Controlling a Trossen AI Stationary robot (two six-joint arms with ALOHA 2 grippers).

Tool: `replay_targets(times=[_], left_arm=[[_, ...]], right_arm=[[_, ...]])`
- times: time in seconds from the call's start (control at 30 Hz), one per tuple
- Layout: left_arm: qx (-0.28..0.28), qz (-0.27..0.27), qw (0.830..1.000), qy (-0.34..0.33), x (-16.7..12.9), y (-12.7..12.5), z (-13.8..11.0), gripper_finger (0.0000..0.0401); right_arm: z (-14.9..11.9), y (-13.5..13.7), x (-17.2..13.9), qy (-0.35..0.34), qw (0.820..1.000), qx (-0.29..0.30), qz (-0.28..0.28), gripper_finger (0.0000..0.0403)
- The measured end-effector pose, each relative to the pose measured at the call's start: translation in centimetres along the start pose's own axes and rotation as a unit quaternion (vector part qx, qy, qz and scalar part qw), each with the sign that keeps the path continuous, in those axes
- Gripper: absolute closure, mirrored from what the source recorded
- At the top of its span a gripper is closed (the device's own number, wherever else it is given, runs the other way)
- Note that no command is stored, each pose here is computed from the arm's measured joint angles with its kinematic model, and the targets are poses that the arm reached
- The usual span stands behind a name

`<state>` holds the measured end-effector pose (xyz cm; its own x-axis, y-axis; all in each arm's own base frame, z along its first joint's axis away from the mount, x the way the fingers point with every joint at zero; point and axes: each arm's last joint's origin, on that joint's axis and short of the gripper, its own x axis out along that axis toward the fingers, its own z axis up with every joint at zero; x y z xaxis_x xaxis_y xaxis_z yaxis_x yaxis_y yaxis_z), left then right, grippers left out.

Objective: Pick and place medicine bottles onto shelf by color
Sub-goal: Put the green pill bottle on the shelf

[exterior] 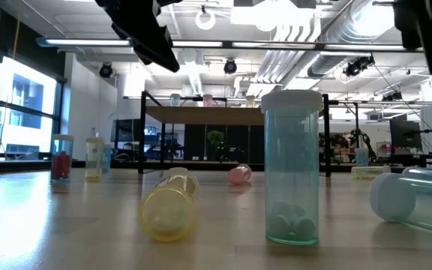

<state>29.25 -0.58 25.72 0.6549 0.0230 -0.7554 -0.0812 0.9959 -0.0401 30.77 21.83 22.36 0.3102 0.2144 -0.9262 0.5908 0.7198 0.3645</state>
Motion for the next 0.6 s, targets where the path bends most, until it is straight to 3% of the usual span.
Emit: replay_targets(times=[0.37, 0.6], left_arm=[[-0.010, 0.003, 1.000, 0.024, -0.4, 0.1, -0.5, 0.0252], [-0.010, 0.003, 1.000, 0.028, -0.5, 0.1, -0.6, 0.0252]], right_arm=[[-0.3, 0.1, 4.0, -0.002, 0.996, 0.068, -0.053, 0.0210], [-0.5, 0.8, 5.5, -0.007, 0.997, 0.076, -0.027, 0.0210]])
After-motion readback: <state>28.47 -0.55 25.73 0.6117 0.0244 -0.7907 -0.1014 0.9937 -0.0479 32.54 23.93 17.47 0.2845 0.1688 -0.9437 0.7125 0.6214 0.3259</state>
